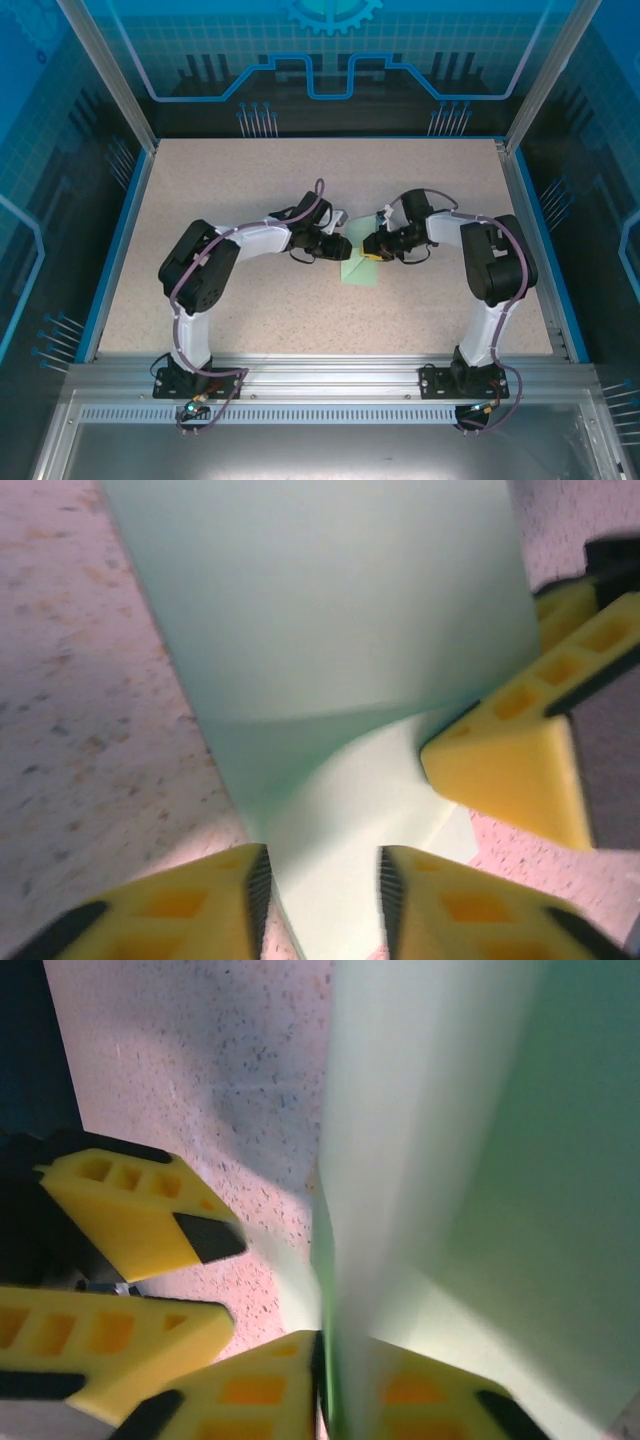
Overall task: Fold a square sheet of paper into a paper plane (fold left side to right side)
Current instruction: Turn over the paper at the center of the table.
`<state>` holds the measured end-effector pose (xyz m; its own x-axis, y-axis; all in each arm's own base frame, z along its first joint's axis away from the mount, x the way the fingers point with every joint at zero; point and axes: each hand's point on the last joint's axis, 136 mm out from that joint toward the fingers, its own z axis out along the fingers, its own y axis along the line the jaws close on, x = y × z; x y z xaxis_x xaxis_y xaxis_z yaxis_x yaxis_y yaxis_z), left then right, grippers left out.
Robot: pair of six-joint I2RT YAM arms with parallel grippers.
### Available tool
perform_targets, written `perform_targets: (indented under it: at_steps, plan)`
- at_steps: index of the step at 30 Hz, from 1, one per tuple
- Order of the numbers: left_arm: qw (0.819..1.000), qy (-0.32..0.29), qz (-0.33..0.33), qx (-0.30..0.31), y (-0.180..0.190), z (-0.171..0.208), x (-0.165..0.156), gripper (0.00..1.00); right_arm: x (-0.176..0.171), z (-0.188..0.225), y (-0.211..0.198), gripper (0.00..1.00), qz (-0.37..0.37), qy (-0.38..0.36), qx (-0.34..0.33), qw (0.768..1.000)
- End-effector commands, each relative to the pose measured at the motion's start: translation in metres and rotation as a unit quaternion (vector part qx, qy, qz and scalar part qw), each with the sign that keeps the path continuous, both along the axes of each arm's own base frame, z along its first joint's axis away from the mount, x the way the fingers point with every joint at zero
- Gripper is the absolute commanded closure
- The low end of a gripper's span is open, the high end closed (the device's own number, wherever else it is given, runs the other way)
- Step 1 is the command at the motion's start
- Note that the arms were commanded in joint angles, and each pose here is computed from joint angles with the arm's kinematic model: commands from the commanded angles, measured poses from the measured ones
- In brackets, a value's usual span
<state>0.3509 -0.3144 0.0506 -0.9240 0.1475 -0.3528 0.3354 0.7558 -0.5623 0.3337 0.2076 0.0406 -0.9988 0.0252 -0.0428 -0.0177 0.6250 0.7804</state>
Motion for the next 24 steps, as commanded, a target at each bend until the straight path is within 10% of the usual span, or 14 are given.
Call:
perform_targets:
  at_steps: [1, 10, 24]
  plan:
    - [0.999, -0.038, 0.019, -0.016, 0.015, 0.035, 0.007, 0.49, 0.009, 0.022, -0.001, 0.96, 0.001, -0.030, 0.016, 0.999]
    - [0.982, -0.117, 0.111, -0.103, 0.064, 0.129, 0.007, 0.02, 0.030, 0.140, -0.022, 0.99, -0.005, -0.196, 0.104, 0.975]
    - [0.913, -0.172, -0.019, -0.369, 0.025, 0.291, -0.034, 0.01, -0.026, 0.321, 0.004, 0.97, 0.110, -0.374, 0.229, 0.892]
